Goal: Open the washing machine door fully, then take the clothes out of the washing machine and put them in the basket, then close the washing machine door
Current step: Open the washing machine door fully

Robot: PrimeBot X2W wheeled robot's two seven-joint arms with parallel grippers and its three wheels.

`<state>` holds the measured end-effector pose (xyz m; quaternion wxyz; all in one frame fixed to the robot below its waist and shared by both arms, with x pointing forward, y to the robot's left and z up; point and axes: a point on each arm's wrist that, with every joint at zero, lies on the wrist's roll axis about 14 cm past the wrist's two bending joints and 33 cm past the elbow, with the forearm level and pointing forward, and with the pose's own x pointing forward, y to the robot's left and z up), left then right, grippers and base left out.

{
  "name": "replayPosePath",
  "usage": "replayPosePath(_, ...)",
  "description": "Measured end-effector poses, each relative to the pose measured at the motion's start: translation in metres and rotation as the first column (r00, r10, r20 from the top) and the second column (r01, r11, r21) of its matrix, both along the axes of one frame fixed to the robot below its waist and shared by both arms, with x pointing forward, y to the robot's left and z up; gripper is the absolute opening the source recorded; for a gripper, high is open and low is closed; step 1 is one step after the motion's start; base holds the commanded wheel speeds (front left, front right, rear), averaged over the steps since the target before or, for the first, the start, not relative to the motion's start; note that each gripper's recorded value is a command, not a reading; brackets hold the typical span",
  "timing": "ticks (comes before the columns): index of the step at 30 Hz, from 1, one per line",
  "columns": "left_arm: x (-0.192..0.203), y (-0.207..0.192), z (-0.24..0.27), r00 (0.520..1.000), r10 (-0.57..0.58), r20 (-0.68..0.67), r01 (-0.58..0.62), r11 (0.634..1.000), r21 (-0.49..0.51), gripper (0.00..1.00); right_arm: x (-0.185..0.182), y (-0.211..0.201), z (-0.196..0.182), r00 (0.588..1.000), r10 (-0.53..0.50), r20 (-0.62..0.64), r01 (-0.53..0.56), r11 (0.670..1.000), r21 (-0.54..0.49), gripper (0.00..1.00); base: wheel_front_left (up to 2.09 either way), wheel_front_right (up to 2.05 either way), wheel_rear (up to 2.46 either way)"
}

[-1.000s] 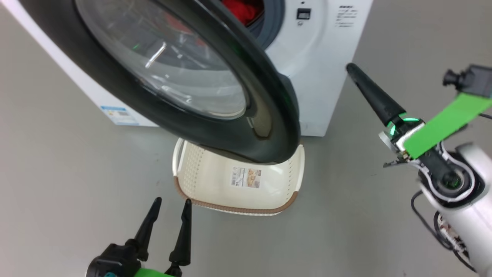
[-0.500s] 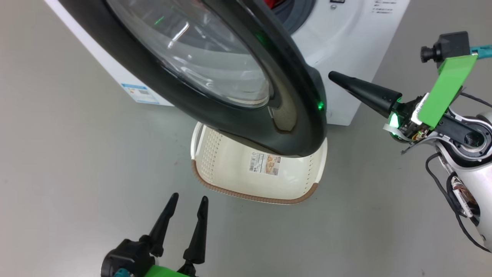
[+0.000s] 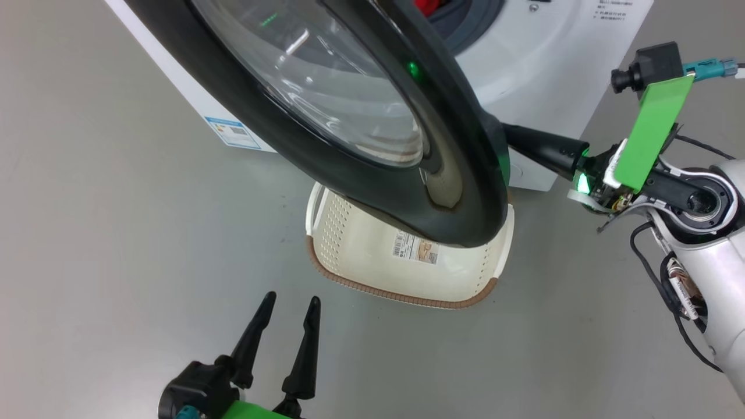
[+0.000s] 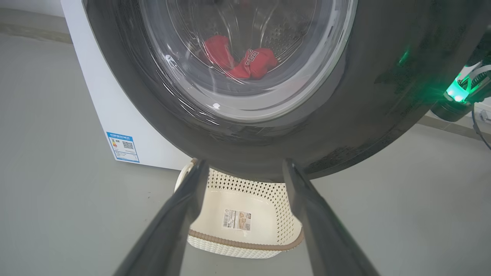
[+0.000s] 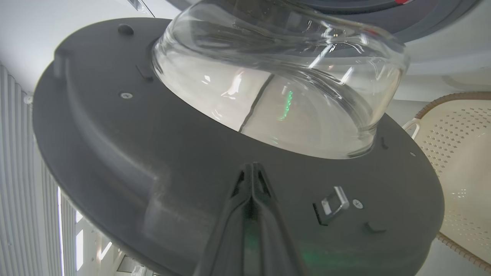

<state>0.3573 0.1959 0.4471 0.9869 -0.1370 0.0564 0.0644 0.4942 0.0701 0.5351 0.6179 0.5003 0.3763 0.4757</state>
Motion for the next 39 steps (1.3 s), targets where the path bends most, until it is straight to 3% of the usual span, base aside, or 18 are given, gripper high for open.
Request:
replayPosePath(17, -0.029, 0.023, 0.018, 0.995, 0.095, 0.043, -0.095, 0.995, 0.011, 1.00, -0.069, 0.045, -0.005, 0.981, 0.192, -0.026, -0.193, 0.981, -0.010, 0.00, 0.00, 0.00, 0.00)
replayPosePath(29, -0.072, 0.058, 0.027, 0.967, 0.248, 0.061, -0.249, 0.968, 0.022, 1.00, -0.130, 0.094, 0.008, 0.930, 0.368, -0.022, -0.367, 0.930, 0.028, 0.00, 0.00, 0.00, 0.00)
replayPosePath(39, -0.087, 0.077, 0.033, 0.943, 0.324, 0.077, -0.327, 0.945, 0.033, 1.00, -0.154, 0.110, 0.015, 0.896, 0.445, -0.011, -0.444, 0.895, 0.045, 0.00, 0.00, 0.00, 0.00)
